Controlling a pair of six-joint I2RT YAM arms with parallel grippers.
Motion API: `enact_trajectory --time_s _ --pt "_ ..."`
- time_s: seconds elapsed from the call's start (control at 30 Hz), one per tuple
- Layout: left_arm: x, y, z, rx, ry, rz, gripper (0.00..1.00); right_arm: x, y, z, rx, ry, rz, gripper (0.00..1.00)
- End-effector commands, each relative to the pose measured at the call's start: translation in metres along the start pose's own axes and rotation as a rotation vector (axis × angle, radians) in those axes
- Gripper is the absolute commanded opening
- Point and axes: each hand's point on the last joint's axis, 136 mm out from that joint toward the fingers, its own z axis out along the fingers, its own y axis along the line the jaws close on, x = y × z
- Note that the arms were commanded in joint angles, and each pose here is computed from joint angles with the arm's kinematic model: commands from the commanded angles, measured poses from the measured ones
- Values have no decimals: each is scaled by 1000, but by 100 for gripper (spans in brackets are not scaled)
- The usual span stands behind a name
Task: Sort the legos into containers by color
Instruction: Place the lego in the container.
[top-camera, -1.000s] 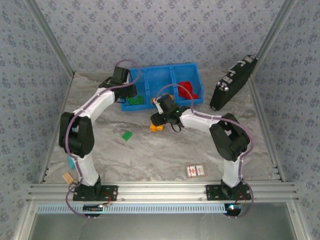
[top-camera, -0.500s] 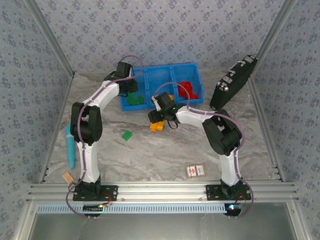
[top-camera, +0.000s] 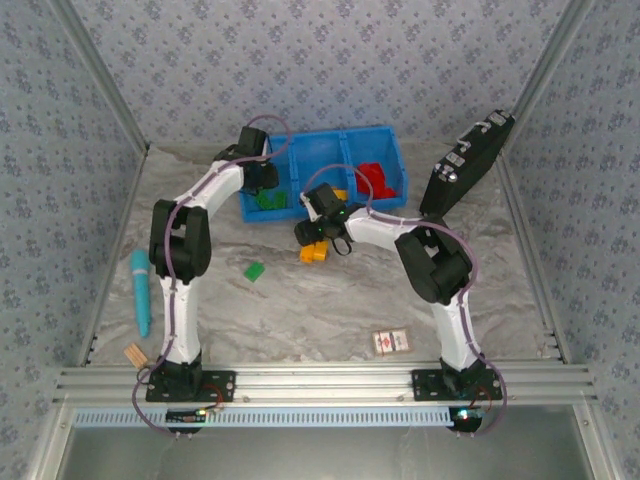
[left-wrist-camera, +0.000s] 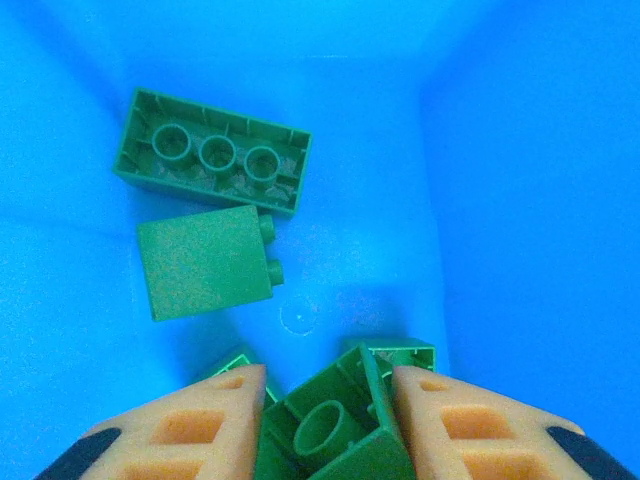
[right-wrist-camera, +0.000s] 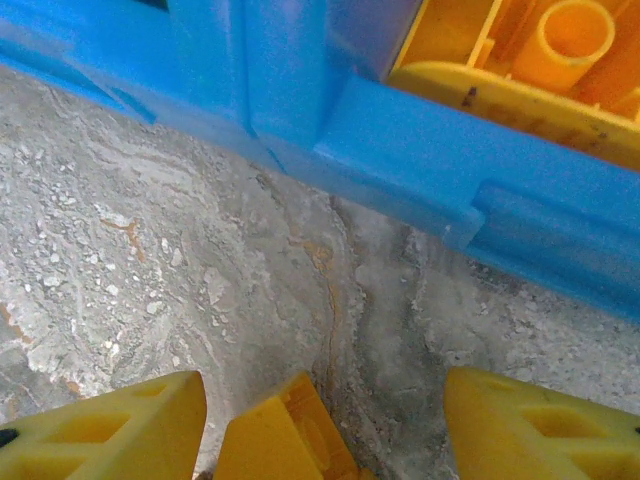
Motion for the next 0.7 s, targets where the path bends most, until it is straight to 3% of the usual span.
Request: enact_trajectory --time_s 0.0,0.17,0.43,0.67 --pt "3 0 4 9 22 18 30 3 -4 6 5 28 7 65" --pt "9 2 9 5 40 21 34 7 -6 8 8 36 14 64" --pt "7 -2 6 25 33 9 53 7 -5 10 -3 41 19 58" --pt "1 -5 -7 35 18 19 60 13 -6 12 1 54 27 54"
